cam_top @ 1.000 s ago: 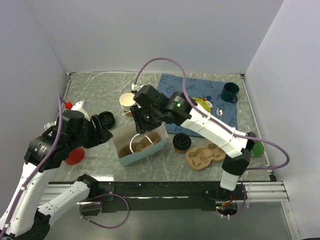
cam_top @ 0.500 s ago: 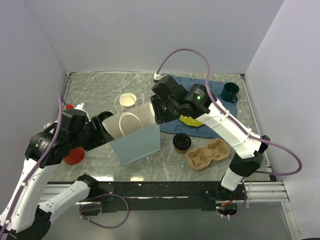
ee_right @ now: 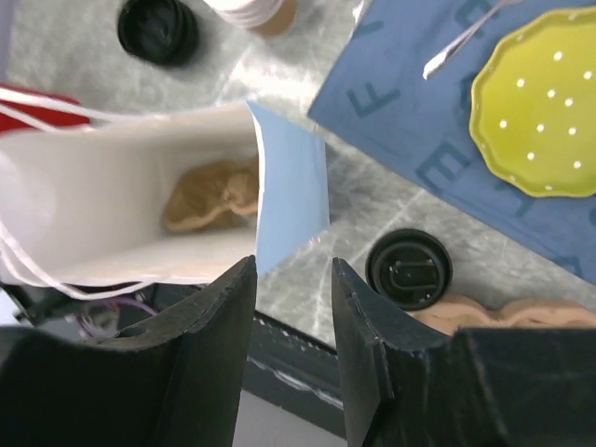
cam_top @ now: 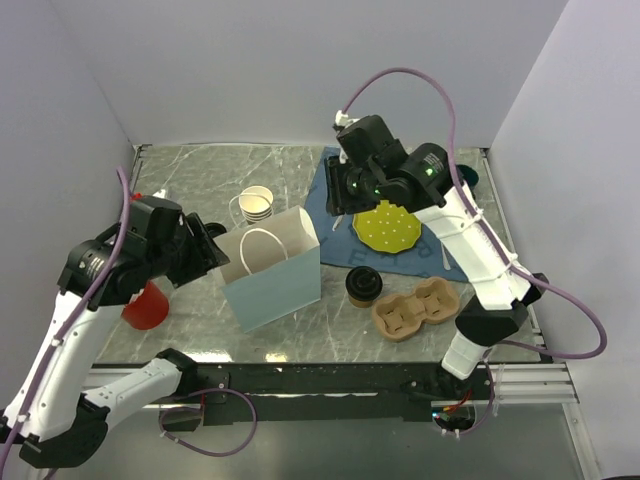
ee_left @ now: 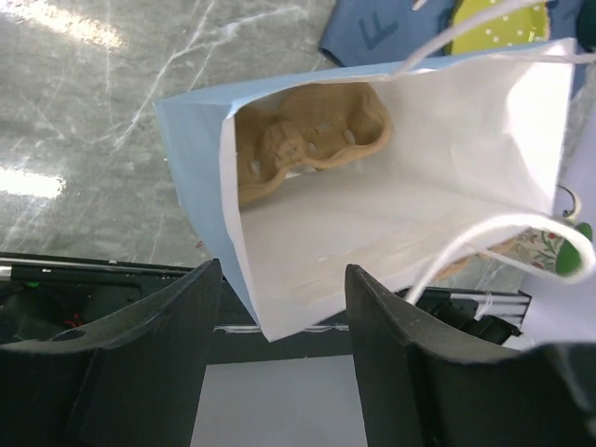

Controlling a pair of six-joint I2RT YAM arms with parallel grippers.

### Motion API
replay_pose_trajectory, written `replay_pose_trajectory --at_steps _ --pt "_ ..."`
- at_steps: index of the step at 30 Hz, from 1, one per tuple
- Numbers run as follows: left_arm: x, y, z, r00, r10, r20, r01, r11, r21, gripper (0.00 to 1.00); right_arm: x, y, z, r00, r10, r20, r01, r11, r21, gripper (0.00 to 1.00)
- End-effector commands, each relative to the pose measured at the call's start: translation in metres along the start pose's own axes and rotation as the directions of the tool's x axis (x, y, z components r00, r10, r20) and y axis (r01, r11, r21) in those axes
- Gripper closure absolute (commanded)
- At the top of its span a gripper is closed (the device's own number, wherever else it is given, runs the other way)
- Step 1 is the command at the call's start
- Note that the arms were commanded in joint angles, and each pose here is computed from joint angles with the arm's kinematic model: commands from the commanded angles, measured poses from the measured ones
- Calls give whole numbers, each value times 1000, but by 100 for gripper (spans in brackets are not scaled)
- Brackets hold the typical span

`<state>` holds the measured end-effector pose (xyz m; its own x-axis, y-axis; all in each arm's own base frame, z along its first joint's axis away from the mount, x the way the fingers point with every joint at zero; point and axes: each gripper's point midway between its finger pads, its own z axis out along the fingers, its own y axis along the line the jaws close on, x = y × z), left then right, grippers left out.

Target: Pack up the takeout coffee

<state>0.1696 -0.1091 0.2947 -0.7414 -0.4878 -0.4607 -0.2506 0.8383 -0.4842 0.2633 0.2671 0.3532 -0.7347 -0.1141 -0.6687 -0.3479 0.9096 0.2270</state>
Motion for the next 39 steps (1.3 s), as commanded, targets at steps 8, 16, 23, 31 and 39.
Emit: replay_pose_trajectory --at_steps 8,16,23,31,39 --pt "1 11 28 999 -33 1 33 997 -74 47 55 12 30 967 -79 -241 60 994 -89 56" --pt "-3 3 34 1000 -19 5 19 998 -53 74 64 34 50 958 -64 -280 12 983 -181 61" --pt "-3 2 36 1000 -3 2 3 999 -49 99 58 40 56 960 -58 -274 4 981 -195 100" --pt "-27 -28 -6 998 -51 27 51 999 7 98 32 46 5 973 26 -231 -73 978 -198 100" --pt "3 -5 16 996 -80 -41 79 996 -29 68 72 43 14 946 99 -308 -166 966 -199 73"
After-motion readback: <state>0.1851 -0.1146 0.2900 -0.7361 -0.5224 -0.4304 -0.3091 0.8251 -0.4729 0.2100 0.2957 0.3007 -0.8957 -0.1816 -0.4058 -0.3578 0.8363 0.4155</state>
